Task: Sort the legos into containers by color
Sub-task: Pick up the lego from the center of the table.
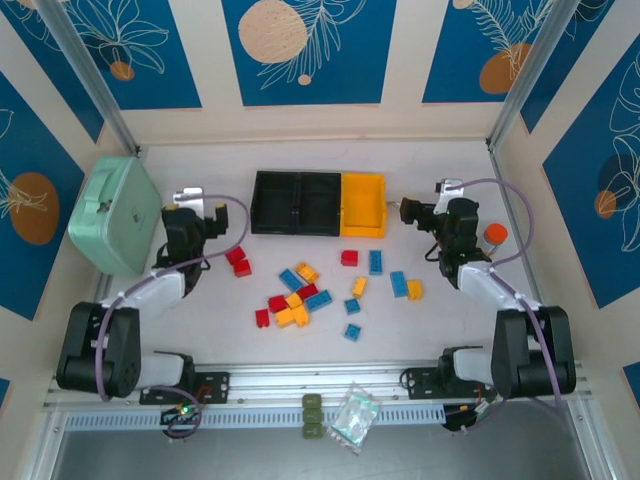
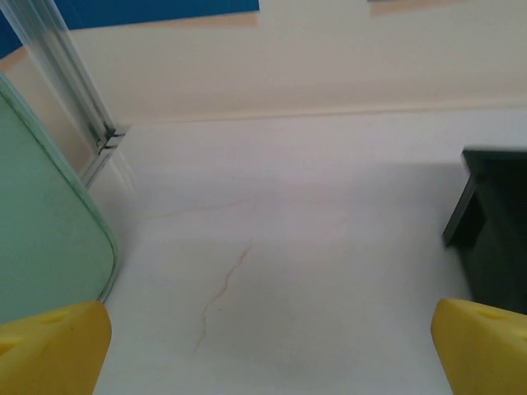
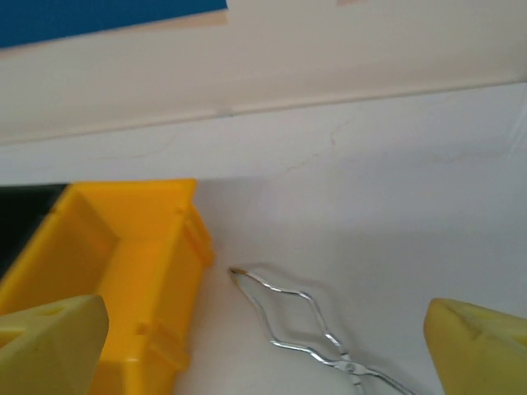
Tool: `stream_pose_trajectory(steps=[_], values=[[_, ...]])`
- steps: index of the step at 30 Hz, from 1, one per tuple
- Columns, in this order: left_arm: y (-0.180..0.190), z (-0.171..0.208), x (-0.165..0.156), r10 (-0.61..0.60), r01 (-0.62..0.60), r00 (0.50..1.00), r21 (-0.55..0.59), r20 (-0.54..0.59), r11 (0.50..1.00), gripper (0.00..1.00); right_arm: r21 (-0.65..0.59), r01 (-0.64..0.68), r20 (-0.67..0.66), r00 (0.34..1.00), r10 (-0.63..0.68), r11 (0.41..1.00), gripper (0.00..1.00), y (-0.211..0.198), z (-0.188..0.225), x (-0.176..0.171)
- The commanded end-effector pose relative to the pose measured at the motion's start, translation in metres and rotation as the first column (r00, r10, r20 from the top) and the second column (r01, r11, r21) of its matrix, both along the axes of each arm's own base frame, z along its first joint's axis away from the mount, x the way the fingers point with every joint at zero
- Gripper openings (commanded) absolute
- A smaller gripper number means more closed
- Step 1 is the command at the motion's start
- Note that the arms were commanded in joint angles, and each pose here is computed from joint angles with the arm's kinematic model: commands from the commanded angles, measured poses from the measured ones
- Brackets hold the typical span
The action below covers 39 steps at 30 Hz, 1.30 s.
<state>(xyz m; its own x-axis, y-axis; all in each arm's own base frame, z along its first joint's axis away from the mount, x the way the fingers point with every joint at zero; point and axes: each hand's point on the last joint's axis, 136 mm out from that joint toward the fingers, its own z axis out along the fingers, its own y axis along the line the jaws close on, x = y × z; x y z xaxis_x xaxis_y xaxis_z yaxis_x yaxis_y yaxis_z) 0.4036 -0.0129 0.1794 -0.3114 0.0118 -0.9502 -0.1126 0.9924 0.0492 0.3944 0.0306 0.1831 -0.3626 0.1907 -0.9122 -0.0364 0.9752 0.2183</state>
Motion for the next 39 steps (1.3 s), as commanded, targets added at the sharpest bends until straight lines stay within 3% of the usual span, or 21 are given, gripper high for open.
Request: stream_pose_trajectory(steps=[1,2,6,11,15,20,24,31,39], values=[[-0.004,-0.013,-0.016,0.027,-0.060,0.985,-0.191,-0.169,0.980,1.00,0.324,0.151,-0.229,0.970,-0.077,0.934,0.99,-0.002,0.000,-0.025],[-0.008,-0.011,-0.018,0.016,-0.060,0.984,-0.245,-0.176,0.968,0.99,0.392,0.193,-0.262,0.961,-0.092,0.900,0.99,-0.006,0.002,-0.027],[-0.048,-0.001,-0.025,-0.186,0.102,0.968,-0.419,-0.166,0.902,0.99,0.599,0.065,-0.289,0.947,0.140,0.798,0.97,0.014,0.011,-0.038],[-0.082,-0.004,-0.051,-0.358,0.180,0.897,-0.525,-0.259,0.832,0.88,0.446,0.039,-0.503,0.837,0.215,0.894,0.81,0.046,-0.001,-0.065],[-0.107,-0.015,-0.084,-0.462,0.209,0.828,-0.591,-0.317,0.779,0.77,0.324,0.016,-0.678,0.701,0.221,0.946,0.70,0.070,-0.033,-0.090],[-0.134,-0.033,-0.119,-0.528,0.238,0.767,-0.602,-0.365,0.762,0.72,0.177,-0.040,-0.801,0.575,0.167,0.983,0.67,0.094,-0.068,-0.106],[-0.151,-0.048,-0.134,-0.548,0.251,0.738,-0.593,-0.394,0.765,0.73,0.143,-0.061,-0.854,0.497,0.154,0.988,0.62,0.108,-0.096,-0.108],[-0.165,-0.057,-0.137,-0.565,0.265,0.712,-0.587,-0.416,0.765,0.73,0.077,-0.093,-0.893,0.437,0.110,0.993,0.62,0.117,-0.129,-0.097],[-0.171,-0.060,-0.137,-0.566,0.266,0.710,-0.584,-0.419,0.767,0.72,0.049,-0.110,-0.906,0.414,0.090,0.993,0.46,0.123,-0.150,-0.085]])
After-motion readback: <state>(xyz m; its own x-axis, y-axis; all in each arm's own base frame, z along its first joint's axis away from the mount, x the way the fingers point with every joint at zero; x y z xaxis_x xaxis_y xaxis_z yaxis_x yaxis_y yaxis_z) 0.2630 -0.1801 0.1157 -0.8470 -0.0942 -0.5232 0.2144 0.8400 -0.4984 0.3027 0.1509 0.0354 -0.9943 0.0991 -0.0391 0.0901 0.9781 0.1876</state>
